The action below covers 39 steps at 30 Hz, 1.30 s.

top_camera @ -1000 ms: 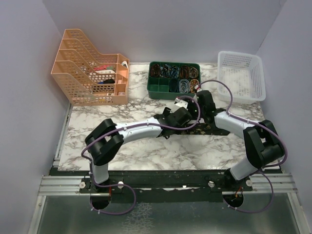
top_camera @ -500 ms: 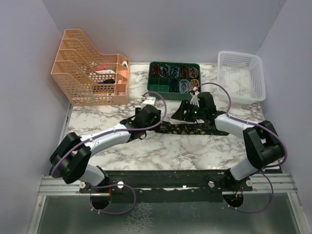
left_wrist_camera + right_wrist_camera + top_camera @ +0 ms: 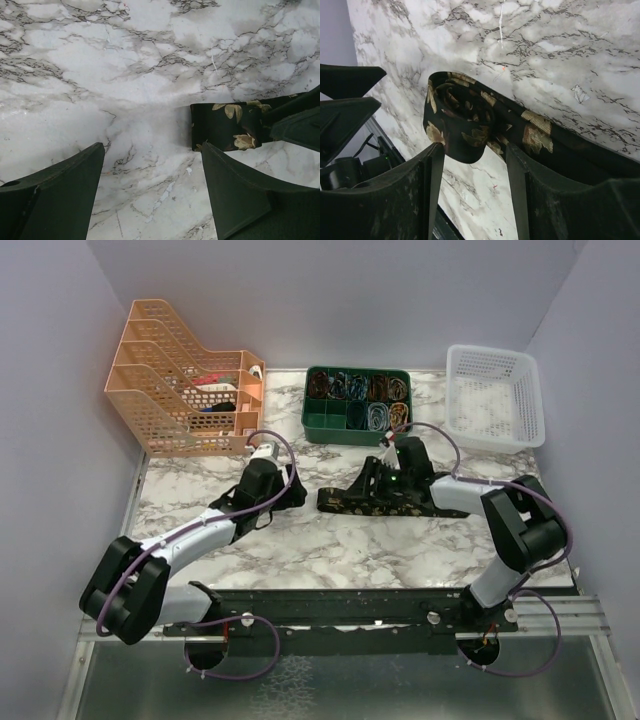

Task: Roll the ties
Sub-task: Roll the tie at the center of the board.

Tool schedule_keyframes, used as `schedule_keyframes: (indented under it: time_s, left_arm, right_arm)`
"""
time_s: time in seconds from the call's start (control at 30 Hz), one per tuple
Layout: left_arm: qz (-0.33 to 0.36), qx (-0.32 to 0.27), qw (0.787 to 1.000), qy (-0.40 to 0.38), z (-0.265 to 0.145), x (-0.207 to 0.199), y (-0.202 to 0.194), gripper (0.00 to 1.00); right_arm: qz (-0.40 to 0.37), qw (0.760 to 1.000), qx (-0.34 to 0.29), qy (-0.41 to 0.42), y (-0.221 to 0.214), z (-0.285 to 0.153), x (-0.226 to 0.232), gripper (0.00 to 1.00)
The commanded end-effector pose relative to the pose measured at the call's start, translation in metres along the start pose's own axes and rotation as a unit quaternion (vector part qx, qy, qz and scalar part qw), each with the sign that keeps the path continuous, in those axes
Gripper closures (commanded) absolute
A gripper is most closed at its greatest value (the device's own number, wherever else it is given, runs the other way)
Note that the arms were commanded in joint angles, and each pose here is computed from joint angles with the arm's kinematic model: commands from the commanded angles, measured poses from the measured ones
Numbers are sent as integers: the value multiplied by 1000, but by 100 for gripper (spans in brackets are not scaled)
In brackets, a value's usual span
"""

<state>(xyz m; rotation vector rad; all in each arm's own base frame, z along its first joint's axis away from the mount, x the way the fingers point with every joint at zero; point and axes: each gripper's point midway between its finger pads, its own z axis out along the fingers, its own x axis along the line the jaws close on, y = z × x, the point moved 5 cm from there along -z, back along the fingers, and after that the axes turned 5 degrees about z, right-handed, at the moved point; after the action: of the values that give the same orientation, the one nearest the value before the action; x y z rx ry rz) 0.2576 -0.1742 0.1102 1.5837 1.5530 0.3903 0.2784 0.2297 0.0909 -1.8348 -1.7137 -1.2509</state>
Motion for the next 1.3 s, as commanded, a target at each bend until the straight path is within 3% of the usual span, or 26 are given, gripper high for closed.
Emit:
schedule_keyframes:
  time_s: [0.0, 0.57, 1.27]
  left_arm:
    - [-15, -16, 999, -35, -5, -7, 8, 20]
    - [-24, -22, 999, -17, -13, 11, 3, 20]
    - [-67, -29, 997, -35, -18, 26, -9, 20]
  right_arm:
    - [1, 1000, 16, 16, 2, 10, 6, 44]
    - [-2, 998, 60, 17, -8, 37, 2, 60]
    - [-35, 994, 95, 45, -18, 83, 39, 58]
